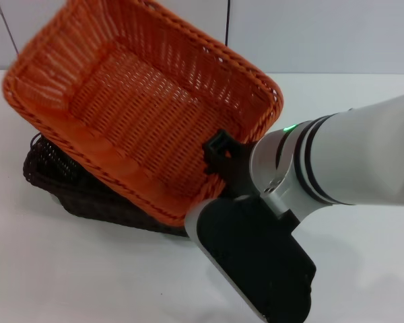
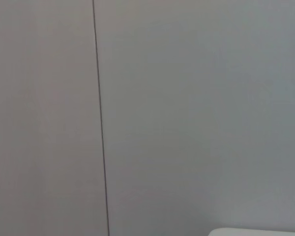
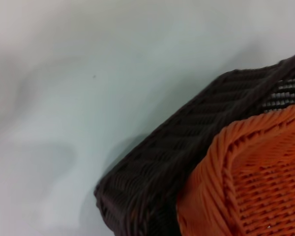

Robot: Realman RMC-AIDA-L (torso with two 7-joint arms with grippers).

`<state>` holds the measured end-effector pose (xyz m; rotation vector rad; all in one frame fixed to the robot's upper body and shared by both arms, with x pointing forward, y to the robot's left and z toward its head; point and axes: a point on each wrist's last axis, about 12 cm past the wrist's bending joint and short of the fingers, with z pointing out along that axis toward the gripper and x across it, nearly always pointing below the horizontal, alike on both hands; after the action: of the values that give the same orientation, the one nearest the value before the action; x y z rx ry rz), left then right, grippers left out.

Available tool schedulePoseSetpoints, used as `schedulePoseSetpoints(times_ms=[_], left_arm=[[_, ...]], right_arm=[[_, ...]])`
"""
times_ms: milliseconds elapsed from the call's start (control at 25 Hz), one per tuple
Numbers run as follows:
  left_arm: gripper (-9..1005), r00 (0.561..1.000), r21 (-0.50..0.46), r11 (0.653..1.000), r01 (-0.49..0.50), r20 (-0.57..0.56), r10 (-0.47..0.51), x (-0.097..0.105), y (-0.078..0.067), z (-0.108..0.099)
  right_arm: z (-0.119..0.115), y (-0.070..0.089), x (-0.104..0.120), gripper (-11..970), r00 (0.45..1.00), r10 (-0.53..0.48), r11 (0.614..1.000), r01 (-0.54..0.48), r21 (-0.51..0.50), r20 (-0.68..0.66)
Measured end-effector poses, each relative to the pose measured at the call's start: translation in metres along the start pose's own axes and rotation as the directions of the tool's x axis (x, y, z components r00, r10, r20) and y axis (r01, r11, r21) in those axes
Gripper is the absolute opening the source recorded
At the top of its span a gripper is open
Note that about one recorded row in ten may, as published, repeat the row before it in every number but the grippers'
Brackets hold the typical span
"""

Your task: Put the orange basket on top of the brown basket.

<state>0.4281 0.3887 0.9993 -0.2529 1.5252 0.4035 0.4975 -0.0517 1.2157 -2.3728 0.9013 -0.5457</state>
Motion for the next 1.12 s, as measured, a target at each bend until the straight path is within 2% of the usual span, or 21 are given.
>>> schedulePoseSetpoints(times_ms=[240,400,680,880,1120], left_arm=[[801,1.000,0.005,1.000,0.005,-0.014,-0.004,0.001,-0.003,0.004],[801,1.000,0.010,1.000,0.006,-0.025,-0.006,0.001,-0.005,0.006],[801,0.998,0.028,1.000,0.013,-0.056,-0.012,0.002,-0.012,0.016],[801,0.998,0.038,0.999,0.018,-0.060,-0.016,0.001,-0.017,0.021],[801,0.998,0.046,0.999,0.015,-0.069,-0.011,0.001,-0.019,0.024]], right_arm=[[0.005,0.010,0.001,178,1.000,0.018,1.000,-0.018,-0.016,0.007],[0.003,0.024,-0.002,181,0.999,0.038,0.999,-0.038,-0.029,0.024],[-0.011,0.035,-0.001,187,0.997,0.052,0.998,-0.055,0.040,0.059],[-0.022,0.034,-0.005,376,0.996,0.053,0.995,-0.060,0.084,0.077],[-0.024,0.041,-0.017,596,0.994,0.034,0.996,-0.042,0.073,0.107]])
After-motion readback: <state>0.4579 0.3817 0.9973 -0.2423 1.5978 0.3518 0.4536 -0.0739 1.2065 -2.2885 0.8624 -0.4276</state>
